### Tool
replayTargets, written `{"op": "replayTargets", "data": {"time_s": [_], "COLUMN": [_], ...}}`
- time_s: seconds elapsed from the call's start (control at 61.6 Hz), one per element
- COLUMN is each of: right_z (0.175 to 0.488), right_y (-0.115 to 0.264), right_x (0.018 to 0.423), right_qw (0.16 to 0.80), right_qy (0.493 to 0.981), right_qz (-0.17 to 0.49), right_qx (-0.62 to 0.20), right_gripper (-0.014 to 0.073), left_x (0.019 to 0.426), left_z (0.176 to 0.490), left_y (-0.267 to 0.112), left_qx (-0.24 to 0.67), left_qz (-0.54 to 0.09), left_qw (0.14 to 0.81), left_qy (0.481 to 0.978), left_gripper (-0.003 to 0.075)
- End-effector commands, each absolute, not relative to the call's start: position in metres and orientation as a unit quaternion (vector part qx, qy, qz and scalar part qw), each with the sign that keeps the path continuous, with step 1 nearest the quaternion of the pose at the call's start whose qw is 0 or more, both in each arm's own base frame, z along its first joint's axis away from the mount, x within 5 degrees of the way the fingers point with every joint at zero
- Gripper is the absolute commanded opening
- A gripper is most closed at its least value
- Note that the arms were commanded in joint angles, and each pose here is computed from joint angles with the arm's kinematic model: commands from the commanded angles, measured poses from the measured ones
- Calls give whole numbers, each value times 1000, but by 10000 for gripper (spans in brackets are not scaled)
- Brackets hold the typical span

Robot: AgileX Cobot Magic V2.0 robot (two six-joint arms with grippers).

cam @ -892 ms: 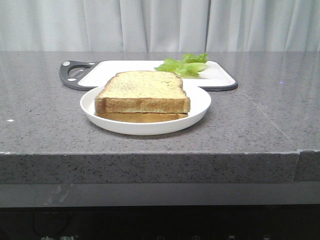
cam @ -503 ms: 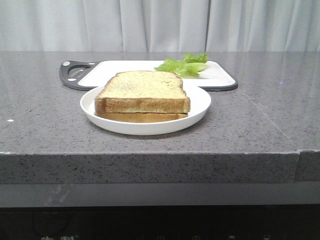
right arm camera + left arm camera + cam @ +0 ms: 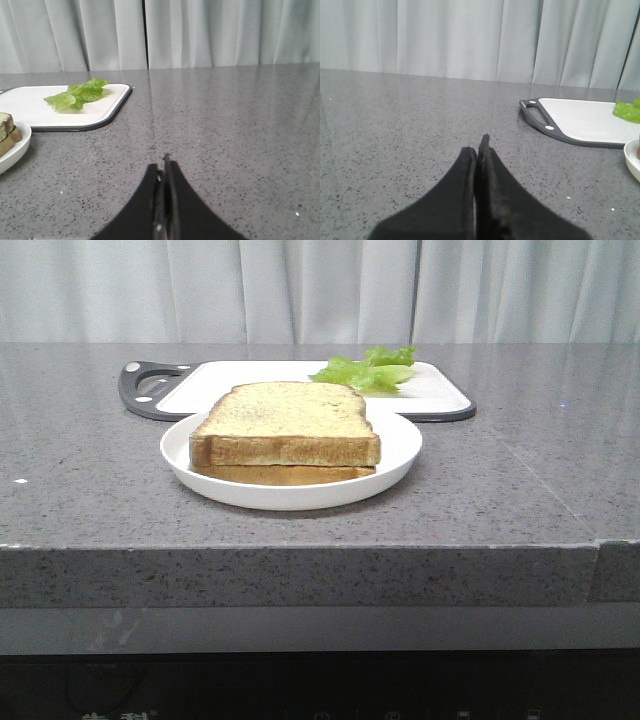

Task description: Left arm grabs bread, right arm adds lettuce

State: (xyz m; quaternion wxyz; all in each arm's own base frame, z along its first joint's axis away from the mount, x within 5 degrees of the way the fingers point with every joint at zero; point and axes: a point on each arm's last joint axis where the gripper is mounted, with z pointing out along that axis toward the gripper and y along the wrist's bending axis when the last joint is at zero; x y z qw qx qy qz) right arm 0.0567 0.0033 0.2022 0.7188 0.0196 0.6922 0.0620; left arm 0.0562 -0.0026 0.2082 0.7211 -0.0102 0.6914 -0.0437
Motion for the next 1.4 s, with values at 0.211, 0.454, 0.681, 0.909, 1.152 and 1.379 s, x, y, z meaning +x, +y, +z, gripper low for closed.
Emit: {"op": "replayTargets", "data": {"time_s": [0.211, 0.454, 0.681, 0.909, 1.152, 1.379], "right_z": [242, 313, 362, 368, 343, 332], "right_y": [3, 2, 2, 4, 6, 7], "right_x": [47, 24, 30, 61, 92, 110], "right_qw": [772, 805, 778, 692, 579, 532], "right_qy": [631, 590, 626, 720, 815, 846], "right_qz": [70, 61, 54, 49, 41, 39], "right_qx": [22, 10, 7, 8, 8, 9], "right_gripper": [-117, -117, -117, -117, -117, -117], "left_x": [47, 32, 41, 72, 96, 106], "left_z": [245, 319, 376, 387, 374, 366], "left_y": [-2, -3, -5, -7, -9, -11], "left_qx": [-35, -27, -20, -18, -21, -27], "left_qz": [-74, -79, -78, -74, -77, -89], "left_qw": [780, 781, 741, 669, 614, 577], "left_qy": [621, 618, 667, 740, 785, 811], "left_gripper": [-20, -20, -20, -20, -20, -20]}}
